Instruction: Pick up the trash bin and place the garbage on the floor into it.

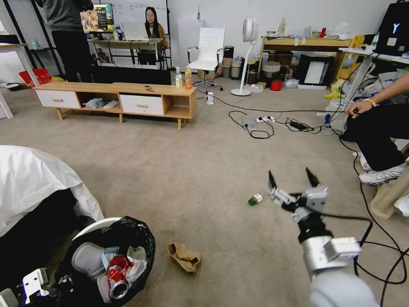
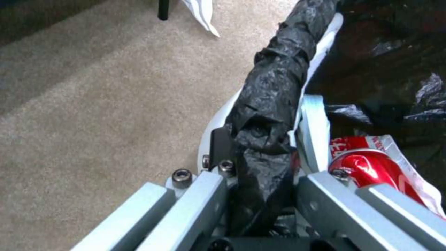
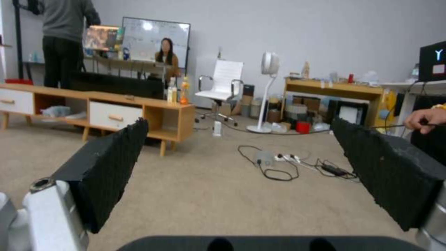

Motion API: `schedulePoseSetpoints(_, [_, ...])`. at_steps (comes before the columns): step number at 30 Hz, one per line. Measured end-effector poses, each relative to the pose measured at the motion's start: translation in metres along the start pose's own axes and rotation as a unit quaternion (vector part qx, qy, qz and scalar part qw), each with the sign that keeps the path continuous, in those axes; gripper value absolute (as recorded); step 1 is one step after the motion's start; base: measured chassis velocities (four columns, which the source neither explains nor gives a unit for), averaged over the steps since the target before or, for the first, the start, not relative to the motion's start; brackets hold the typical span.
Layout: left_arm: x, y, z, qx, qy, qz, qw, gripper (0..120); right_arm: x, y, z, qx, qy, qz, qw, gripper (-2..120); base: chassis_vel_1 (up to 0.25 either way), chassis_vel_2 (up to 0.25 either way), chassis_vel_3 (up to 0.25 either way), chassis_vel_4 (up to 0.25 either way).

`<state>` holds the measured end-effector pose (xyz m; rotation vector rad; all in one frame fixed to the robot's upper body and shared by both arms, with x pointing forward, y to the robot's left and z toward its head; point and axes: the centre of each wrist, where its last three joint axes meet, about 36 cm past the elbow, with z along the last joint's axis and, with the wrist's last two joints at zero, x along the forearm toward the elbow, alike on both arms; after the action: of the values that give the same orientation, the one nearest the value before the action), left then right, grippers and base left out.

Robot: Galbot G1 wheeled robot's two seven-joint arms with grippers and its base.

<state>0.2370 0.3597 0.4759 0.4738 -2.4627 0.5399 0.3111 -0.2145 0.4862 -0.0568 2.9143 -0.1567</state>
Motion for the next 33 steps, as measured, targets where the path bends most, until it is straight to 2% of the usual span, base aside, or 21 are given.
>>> schedulePoseSetpoints(33, [0.001,-0.001,-0.001,0.008,-0.005,0.003,0.9999,1,-0.008,0.003,0.017,-0.003,0.014,0.005,1.000,100,0.000,0.000,0.000,0.000])
